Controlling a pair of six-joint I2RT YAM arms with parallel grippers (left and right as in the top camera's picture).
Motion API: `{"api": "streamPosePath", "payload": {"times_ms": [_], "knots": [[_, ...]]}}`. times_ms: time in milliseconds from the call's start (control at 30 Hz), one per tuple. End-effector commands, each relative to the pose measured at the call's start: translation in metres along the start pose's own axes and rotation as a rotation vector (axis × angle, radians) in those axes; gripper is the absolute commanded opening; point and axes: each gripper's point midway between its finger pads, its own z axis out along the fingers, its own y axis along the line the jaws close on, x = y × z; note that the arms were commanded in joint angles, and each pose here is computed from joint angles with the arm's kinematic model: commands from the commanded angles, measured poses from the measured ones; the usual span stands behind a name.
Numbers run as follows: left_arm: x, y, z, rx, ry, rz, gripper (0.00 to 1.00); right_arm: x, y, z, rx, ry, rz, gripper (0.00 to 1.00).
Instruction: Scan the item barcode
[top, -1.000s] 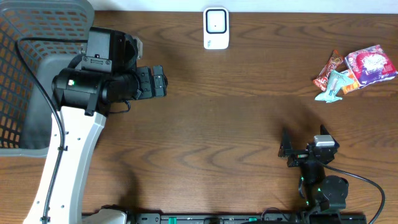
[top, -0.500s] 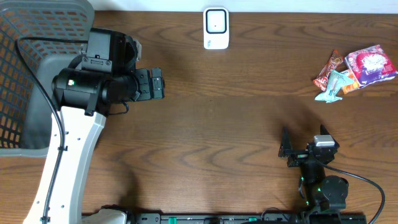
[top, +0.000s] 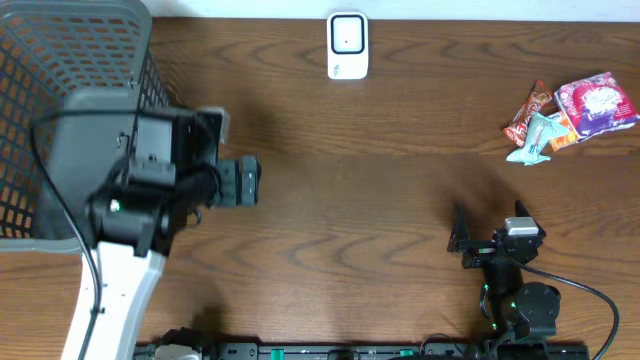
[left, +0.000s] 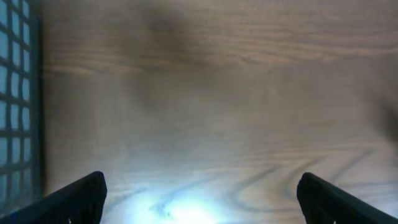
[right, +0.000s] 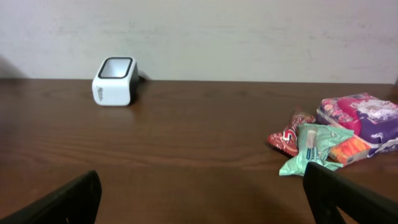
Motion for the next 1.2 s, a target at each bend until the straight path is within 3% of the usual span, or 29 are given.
{"api": "streamPosePath", "payload": {"times_ms": [0, 400, 700, 1167], "knots": [[0.024, 0.013, -0.002, -0.028, -0.012, 0.015, 0.98, 0.001, 0.0, 0.0, 0.002, 0.0, -0.014, 0.99], [0.077, 0.05, -0.012, -0.152, -0.134, 0.017, 0.98, 0.001, 0.0, 0.0, 0.002, 0.0, -0.014, 0.99], [0.082, 0.056, 0.026, -0.138, -0.255, 0.034, 0.98, 0.001, 0.0, 0.0, 0.002, 0.0, -0.014, 0.99], [0.094, 0.065, 0.014, -0.21, -0.444, 0.127, 0.98, 0.001, 0.0, 0.0, 0.002, 0.0, -0.014, 0.99]]}}
